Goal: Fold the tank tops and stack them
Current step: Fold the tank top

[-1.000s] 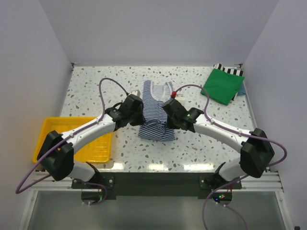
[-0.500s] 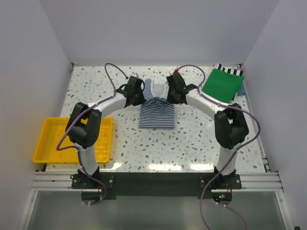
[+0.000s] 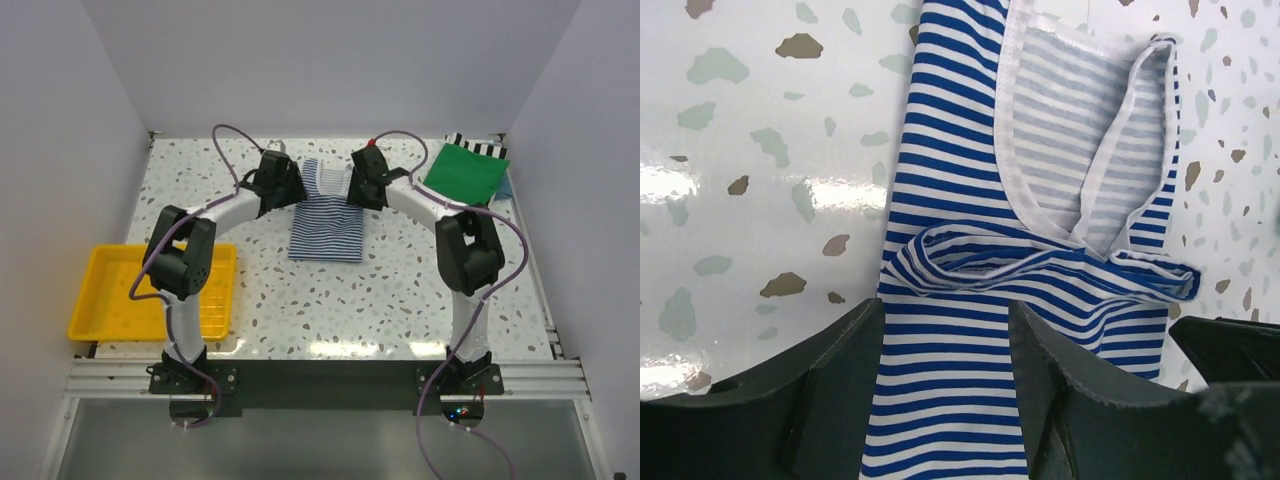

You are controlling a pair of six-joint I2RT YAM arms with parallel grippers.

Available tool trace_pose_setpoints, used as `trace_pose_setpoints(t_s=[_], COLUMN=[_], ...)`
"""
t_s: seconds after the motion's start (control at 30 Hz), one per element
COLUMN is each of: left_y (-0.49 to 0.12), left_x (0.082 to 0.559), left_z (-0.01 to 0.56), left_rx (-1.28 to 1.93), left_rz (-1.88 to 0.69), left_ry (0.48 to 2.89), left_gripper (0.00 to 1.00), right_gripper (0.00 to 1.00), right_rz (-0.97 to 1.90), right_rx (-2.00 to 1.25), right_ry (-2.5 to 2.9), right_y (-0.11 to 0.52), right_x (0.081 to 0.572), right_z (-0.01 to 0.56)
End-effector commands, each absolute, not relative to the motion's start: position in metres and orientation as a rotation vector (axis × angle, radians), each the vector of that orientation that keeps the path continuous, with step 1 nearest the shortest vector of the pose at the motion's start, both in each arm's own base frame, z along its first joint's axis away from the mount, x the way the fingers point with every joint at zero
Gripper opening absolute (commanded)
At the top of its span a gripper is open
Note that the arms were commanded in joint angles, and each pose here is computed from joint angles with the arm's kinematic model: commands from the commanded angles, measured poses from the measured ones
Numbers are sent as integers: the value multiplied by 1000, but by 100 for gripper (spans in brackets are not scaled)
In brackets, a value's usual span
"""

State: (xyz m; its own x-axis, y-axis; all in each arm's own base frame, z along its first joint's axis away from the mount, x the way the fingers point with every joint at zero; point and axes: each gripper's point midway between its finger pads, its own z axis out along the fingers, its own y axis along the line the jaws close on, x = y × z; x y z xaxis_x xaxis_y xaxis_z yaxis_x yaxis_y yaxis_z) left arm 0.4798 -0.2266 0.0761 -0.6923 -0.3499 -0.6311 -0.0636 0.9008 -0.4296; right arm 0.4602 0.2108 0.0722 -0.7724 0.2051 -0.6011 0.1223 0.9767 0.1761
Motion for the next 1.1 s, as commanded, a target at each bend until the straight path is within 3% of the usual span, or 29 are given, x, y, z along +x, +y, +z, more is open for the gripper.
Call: trace_pose_setpoints(t_s=[0.0,0.13,0.27,0.37,0.73,1.07], left_y=[-214,-204,-219,-232,-231,-197], left_x=[490,475,464,464,469,432], left_z=[136,133,115,104,67,99], left_rx=[-341,-403,-385,-362,-435,-607], left_rz=[-499,-484,-562,-604,-579,-517], left_ry=[2141,2154,2219,2244,2301,2235], left_gripper=[58,50,25,19,18,19], right_gripper=[52,51,48,47,49,63], right_rz=[142,175,191,186,47,11], right_rx=[265,235,169,147,85,-86], right_ry=[2329,2324,2345,2387,2435,2543], right_y=[197,204,228,238,244,237], right_x=[470,454,448,456,500,470], right_z=[124,128,118,100,50,14])
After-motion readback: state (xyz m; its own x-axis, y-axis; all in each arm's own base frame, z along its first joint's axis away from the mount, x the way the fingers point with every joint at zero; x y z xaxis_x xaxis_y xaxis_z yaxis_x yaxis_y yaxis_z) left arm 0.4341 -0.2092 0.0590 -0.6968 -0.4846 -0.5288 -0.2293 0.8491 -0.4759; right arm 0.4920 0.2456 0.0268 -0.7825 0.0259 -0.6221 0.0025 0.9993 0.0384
